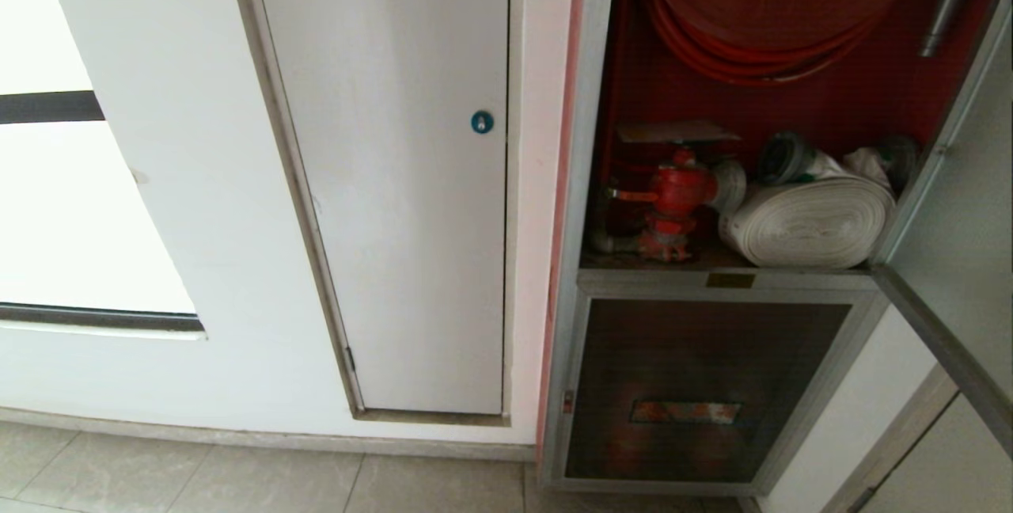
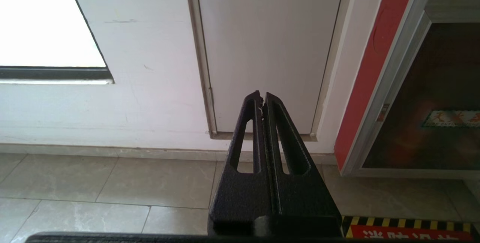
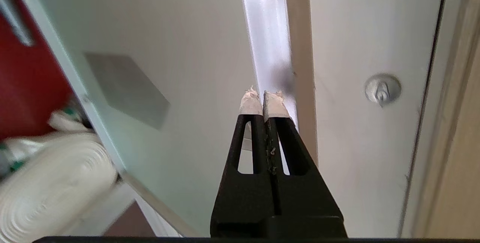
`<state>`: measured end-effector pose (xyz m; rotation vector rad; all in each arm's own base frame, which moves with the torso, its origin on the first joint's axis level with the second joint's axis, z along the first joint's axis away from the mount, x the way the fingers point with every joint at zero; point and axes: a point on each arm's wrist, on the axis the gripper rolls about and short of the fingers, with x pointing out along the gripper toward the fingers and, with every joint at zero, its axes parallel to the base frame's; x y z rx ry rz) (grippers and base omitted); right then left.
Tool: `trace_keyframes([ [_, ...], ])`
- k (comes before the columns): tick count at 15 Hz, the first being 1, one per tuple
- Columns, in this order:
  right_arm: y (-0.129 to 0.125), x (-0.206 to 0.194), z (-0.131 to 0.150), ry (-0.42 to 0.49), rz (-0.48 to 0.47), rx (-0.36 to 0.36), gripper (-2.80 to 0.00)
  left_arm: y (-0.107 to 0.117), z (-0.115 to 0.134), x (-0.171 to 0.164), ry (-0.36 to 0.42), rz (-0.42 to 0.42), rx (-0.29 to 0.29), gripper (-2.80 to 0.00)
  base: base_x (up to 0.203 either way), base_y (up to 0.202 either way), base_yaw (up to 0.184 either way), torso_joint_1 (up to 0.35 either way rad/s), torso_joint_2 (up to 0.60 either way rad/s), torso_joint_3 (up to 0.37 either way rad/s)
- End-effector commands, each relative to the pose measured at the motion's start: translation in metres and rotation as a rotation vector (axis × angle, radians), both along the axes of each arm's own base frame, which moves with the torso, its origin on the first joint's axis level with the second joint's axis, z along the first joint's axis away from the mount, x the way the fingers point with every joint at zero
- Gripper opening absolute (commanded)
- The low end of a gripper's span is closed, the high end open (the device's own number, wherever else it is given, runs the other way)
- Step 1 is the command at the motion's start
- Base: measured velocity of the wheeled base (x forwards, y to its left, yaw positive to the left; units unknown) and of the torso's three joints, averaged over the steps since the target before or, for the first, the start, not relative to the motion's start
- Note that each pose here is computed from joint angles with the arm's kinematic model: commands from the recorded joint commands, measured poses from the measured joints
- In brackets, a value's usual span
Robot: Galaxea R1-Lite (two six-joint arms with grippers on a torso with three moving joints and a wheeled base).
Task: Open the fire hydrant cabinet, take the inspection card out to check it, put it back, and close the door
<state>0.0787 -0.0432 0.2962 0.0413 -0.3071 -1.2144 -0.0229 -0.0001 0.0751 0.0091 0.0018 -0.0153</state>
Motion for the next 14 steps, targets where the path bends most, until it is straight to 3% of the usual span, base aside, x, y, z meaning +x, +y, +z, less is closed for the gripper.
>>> trace_keyframes([
  [1,-0.0016,-0.0007,0.0002,0.006,-0.021,0.017,-2.80,0.0000,0.0000,0.0001,0.001,0.000,0.000,-2.80,0.000,0.000,0.000,0.000,0.00,0.000],
  [10,-0.0087,-0.0041,-0.0021,0.018,-0.095,0.046,-2.80,0.0000,0.0000,0.0001,0.001,0.000,0.000,-2.80,0.000,0.000,0.000,0.000,0.00,0.000],
  [12,-0.0088,-0.0032,-0.0038,0.035,-0.072,0.045,-2.80,0.0000,0.0000,0.0001,0.001,0.000,0.000,-2.80,0.000,0.000,0.000,0.000,0.00,0.000],
  [14,-0.0084,-0.0007,-0.0074,0.088,0.009,0.043,-2.80,0.0000,0.0000,0.0001,0.001,0.000,0.000,-2.80,0.000,0.000,0.000,0.000,0.00,0.000],
])
